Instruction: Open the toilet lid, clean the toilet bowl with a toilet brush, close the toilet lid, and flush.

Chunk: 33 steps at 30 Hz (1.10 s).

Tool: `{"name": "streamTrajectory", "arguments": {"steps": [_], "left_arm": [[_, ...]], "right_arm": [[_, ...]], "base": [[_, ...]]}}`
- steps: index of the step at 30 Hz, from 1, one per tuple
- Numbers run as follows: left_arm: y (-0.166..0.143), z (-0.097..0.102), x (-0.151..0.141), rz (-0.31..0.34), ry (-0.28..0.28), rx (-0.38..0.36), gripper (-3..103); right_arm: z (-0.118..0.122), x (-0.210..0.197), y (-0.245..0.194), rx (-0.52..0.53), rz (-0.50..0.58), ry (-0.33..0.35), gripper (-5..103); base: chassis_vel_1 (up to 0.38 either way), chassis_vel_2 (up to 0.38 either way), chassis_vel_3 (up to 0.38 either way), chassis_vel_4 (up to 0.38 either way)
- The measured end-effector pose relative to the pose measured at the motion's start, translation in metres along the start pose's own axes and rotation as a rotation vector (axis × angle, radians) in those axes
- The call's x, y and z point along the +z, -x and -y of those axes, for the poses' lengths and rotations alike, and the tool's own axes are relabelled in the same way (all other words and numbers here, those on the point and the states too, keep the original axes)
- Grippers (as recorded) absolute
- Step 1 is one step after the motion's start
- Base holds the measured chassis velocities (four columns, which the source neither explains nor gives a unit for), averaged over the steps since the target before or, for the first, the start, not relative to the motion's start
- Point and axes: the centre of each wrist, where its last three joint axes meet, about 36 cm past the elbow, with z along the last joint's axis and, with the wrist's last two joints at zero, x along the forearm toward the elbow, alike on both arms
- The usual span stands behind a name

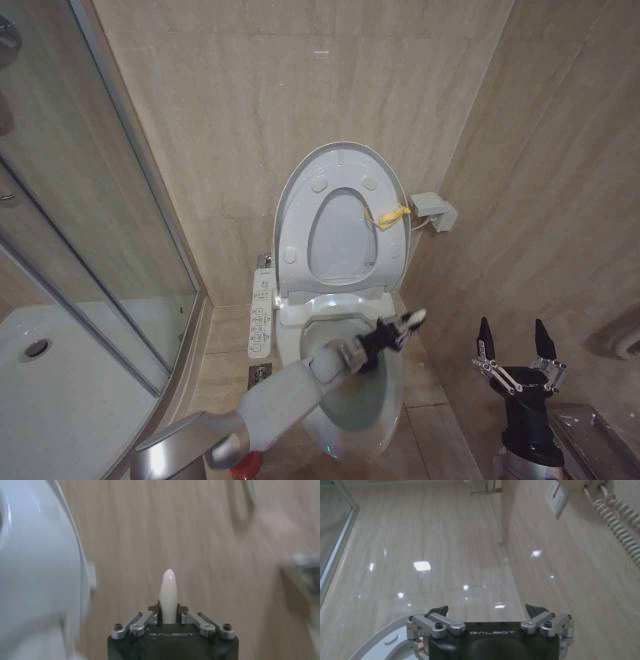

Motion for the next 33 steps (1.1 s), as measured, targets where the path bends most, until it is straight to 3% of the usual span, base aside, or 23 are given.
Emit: {"name": "streamTrajectory", "arguments": {"steps": [3,5,7,8,10,12,15,16,18,20,23,25,29,33], "left_arm": [[-0.020,-0.003,0.016,-0.053,0.007,-0.011,21],[-0.020,-0.007,0.014,-0.046,0.008,-0.026,21],[-0.006,-0.010,-0.005,0.015,0.001,-0.044,21],[-0.006,-0.010,-0.005,0.015,0.001,-0.044,21],[0.014,-0.008,-0.027,0.089,-0.016,-0.053,21],[0.016,-0.006,-0.028,0.094,-0.025,-0.049,21],[0.003,-0.003,-0.010,0.040,-0.030,-0.043,21],[-0.014,-0.001,0.005,-0.008,-0.034,-0.046,21],[-0.023,0.000,0.010,-0.026,-0.034,-0.042,21],[-0.020,0.000,0.006,-0.015,-0.033,-0.041,21],[0.014,-0.002,-0.027,0.088,-0.037,-0.038,21],[0.024,0.001,-0.035,0.110,-0.039,-0.030,21],[-0.004,0.006,0.003,0.000,-0.006,-0.003,21],[-0.013,0.003,0.009,-0.020,-0.001,-0.007,21]], "right_arm": [[0.002,-0.002,0.000,-0.005,0.001,-0.001,100],[0.002,-0.002,0.000,-0.007,0.003,0.000,100],[0.002,-0.002,0.001,-0.005,0.004,0.001,100],[0.002,-0.002,0.001,-0.005,0.004,0.001,100],[0.000,-0.001,0.001,-0.003,0.005,0.004,100],[-0.001,0.000,0.000,-0.003,0.003,0.003,100],[-0.001,0.001,0.000,-0.004,0.003,0.002,100],[0.000,0.000,0.000,-0.006,0.002,0.001,100],[0.003,-0.001,0.000,-0.006,0.004,-0.001,100],[0.003,-0.001,0.001,-0.005,0.004,-0.002,100],[0.002,0.000,0.000,-0.002,0.004,0.002,100],[0.002,0.000,0.000,-0.004,0.004,0.002,100],[0.006,-0.004,-0.001,-0.008,0.005,0.000,100],[0.008,-0.006,0.000,-0.010,0.008,-0.001,100]], "base": [[0.000,0.000,0.000,0.000],[0.062,0.031,-0.015,0.004],[0.000,0.000,0.000,0.000],[0.000,0.000,0.000,0.000],[0.000,0.000,0.000,0.000],[0.000,0.000,0.000,0.000],[0.000,0.000,0.000,0.000],[0.000,0.000,0.000,0.000],[0.000,0.000,0.000,0.000],[0.000,0.000,0.000,0.000],[0.000,0.000,0.000,0.000],[0.000,0.000,0.000,0.000],[0.000,0.000,0.000,0.000],[0.000,0.000,0.000,0.000]]}}
